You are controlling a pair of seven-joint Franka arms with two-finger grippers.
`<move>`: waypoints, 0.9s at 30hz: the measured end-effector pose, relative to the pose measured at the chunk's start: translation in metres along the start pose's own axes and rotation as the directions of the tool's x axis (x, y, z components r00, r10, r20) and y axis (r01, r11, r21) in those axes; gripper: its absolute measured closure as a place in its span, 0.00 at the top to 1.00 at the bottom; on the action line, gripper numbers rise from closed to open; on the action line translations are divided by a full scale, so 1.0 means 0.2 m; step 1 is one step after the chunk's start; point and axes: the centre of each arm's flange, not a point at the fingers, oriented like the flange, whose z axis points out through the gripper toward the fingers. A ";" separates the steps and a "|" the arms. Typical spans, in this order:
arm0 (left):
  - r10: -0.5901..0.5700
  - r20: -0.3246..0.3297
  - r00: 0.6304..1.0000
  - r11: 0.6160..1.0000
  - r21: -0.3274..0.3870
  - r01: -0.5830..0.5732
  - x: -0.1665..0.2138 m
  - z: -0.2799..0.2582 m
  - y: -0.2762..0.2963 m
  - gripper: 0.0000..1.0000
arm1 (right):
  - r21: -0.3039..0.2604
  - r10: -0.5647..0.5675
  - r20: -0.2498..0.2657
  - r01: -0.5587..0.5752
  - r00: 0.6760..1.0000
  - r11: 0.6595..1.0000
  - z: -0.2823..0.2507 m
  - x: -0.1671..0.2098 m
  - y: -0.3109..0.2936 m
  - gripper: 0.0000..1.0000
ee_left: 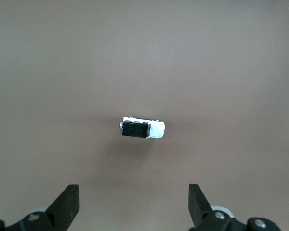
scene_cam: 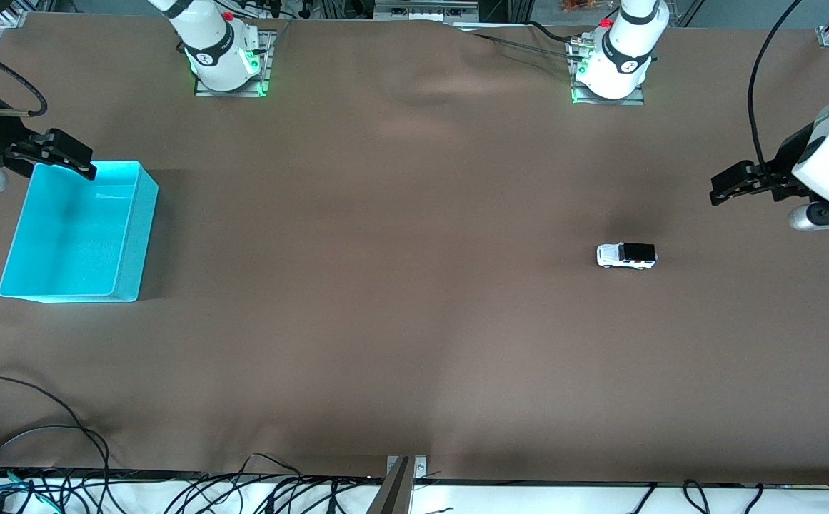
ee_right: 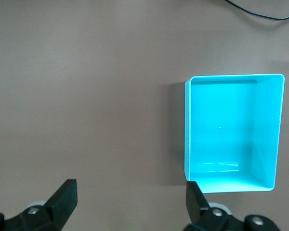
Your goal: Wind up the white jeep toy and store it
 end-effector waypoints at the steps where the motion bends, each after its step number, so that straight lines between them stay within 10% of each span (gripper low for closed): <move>1: 0.000 0.007 1.000 1.000 0.001 0.000 0.01 0.02 0.00 1.00 | 0.000 0.000 0.000 0.000 1.000 1.000 0.00 0.00 0.00 1.00; 19: -0.231 0.067 0.971 0.973 0.024 0.230 0.06 0.15 0.01 1.00 | 0.000 0.000 0.000 0.000 1.000 1.000 0.00 0.00 0.00 1.00; 27: -0.509 0.074 0.857 0.861 0.056 0.506 0.08 0.20 0.01 1.00 | 0.000 0.000 0.000 0.000 1.000 1.000 0.00 0.00 0.00 1.00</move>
